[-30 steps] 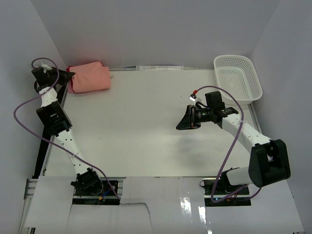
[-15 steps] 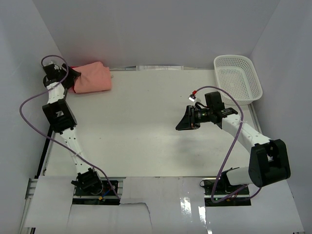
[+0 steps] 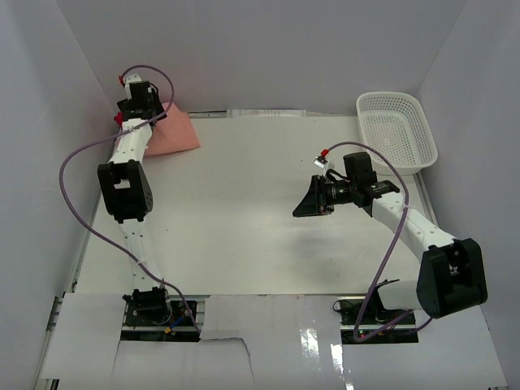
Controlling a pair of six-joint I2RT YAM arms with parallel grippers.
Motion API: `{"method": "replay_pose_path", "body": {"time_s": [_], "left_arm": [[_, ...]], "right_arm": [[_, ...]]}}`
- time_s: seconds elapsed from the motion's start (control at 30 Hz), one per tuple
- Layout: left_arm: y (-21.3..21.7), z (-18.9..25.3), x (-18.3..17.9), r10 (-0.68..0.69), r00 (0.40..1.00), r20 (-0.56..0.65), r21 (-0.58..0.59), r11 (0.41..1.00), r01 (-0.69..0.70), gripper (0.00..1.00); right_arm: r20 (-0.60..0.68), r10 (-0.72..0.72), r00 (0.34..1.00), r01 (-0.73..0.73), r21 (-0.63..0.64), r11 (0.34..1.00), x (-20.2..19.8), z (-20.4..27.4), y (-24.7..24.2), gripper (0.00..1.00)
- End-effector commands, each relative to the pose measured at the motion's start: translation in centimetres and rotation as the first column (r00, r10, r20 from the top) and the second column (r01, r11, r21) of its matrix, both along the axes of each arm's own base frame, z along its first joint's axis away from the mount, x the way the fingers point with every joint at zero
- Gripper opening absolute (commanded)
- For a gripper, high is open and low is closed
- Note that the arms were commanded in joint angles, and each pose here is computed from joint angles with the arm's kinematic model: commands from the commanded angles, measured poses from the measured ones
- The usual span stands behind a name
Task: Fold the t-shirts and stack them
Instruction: Put the neatly folded tshirt into the corner of the board with the left arm
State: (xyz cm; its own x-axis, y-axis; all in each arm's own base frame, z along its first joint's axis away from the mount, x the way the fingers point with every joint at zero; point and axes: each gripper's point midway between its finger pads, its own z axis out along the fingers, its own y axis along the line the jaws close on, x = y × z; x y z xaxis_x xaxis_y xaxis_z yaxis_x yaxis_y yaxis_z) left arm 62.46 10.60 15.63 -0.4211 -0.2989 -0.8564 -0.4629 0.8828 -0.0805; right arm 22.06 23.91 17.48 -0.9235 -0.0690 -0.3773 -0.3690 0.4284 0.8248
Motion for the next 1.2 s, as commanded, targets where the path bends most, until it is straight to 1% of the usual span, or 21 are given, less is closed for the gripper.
{"method": "replay_pose_path", "body": {"time_s": [0.0,0.03,0.13,0.17,0.23,0.27,0.3,0.33,0.37,0.43,0.47,0.6,0.73,0.77,0.8,0.83,1.03,1.07,1.17], "left_arm": [[6.0,7.2,-3.9,0.266,0.963,0.053,0.255,0.928,-0.270,0.86],[6.4,8.2,-4.4,0.302,0.951,0.069,0.277,0.910,-0.309,0.87],[5.1,10.5,-4.1,0.243,0.963,0.117,0.256,0.929,-0.266,0.88],[4.1,9.9,-4.1,0.225,0.969,0.106,0.272,0.930,-0.246,0.88],[3.3,10.1,-3.8,0.207,0.973,0.101,0.310,0.923,-0.228,0.88],[2.4,9.7,-3.5,0.203,0.975,0.090,0.329,0.918,-0.222,0.88],[1.9,9.2,-3.2,0.183,0.980,0.080,0.330,0.923,-0.199,0.86],[1.3,8.7,-2.8,0.160,0.984,0.075,0.317,0.932,-0.175,0.82],[0.2,7.3,-2.2,0.118,0.991,0.056,0.293,0.947,-0.129,0.78],[-0.7,6.0,-1.4,0.076,0.996,0.042,0.257,0.963,-0.084,0.73],[-3.0,4.7,-0.9,0.037,0.999,0.022,0.249,0.968,-0.041,0.72],[-4.8,2.6,-0.5,0.009,1.000,-0.014,0.219,0.976,-0.005,0.70],[-5.0,1.1,0.0,0.011,1.000,-0.028,0.190,0.982,-0.006,0.64],[-5.0,0.9,0.1,0.017,1.000,-0.025,0.183,0.983,-0.012,0.64],[-4.7,-0.2,0.1,0.027,0.998,-0.049,0.182,0.983,-0.017,0.64],[-4.4,0.1,0.3,0.036,0.999,-0.040,0.176,0.984,-0.028,0.64],[-3.4,-2.4,0.6,0.050,0.997,-0.064,0.129,0.991,-0.041,0.66],[-1.2,-2.7,0.3,0.083,0.994,-0.066,0.118,0.990,-0.075,0.66],[0.4,-3.6,0.2,0.103,0.992,-0.070,0.094,0.991,-0.096,0.66]], "right_arm": [[0.057,0.047,0.997,-0.048,0.031,0.998,-1.1,1.6,0.0,0.30],[0.056,0.045,0.997,-0.047,0.028,0.998,-1.2,1.5,-0.1,0.30],[0.056,0.049,0.997,-0.051,0.029,0.998,-1.7,1.3,-0.2,0.30],[0.055,0.049,0.997,-0.050,0.029,0.998,-1.7,1.2,-0.2,0.30],[0.054,0.052,0.997,-0.054,0.031,0.998,-1.8,1.2,-0.2,0.30],[0.056,0.050,0.997,-0.052,0.030,0.998,-1.9,1.2,-0.3,0.30],[0.059,0.048,0.997,-0.050,0.031,0.998,-1.9,1.3,-0.3,0.30],[0.061,0.046,0.997,-0.048,0.029,0.998,-1.9,1.2,-0.3,0.30],[0.057,0.044,0.997,-0.045,0.028,0.999,-1.9,1.1,-0.3,0.30],[0.060,0.043,0.997,-0.045,0.030,0.999,-2.0,1.2,-0.3,0.30],[0.061,0.042,0.997,-0.044,0.029,0.999,-2.0,1.2,-0.4,0.30],[0.059,0.036,0.998,-0.038,0.023,0.999,-2.0,0.8,-0.4,0.30],[0.055,0.035,0.998,-0.036,0.024,0.999,-2.1,0.4,-0.5,0.30],[0.055,0.036,0.998,-0.037,0.025,0.999,-2.1,0.4,-0.5,0.30],[0.053,0.038,0.998,-0.040,0.026,0.999,-2.2,0.2,-0.5,0.30],[0.051,0.039,0.998,-0.040,0.027,0.999,-2.2,0.2,-0.5,0.30],[0.040,0.053,0.998,-0.055,0.031,0.998,-2.3,-0.1,-0.4,0.30],[0.040,0.053,0.998,-0.055,0.031,0.998,-2.3,-0.1,-0.4,0.30],[0.036,0.058,0.998,-0.059,0.034,0.998,-2.5,-0.2,-0.4,0.30]]}}
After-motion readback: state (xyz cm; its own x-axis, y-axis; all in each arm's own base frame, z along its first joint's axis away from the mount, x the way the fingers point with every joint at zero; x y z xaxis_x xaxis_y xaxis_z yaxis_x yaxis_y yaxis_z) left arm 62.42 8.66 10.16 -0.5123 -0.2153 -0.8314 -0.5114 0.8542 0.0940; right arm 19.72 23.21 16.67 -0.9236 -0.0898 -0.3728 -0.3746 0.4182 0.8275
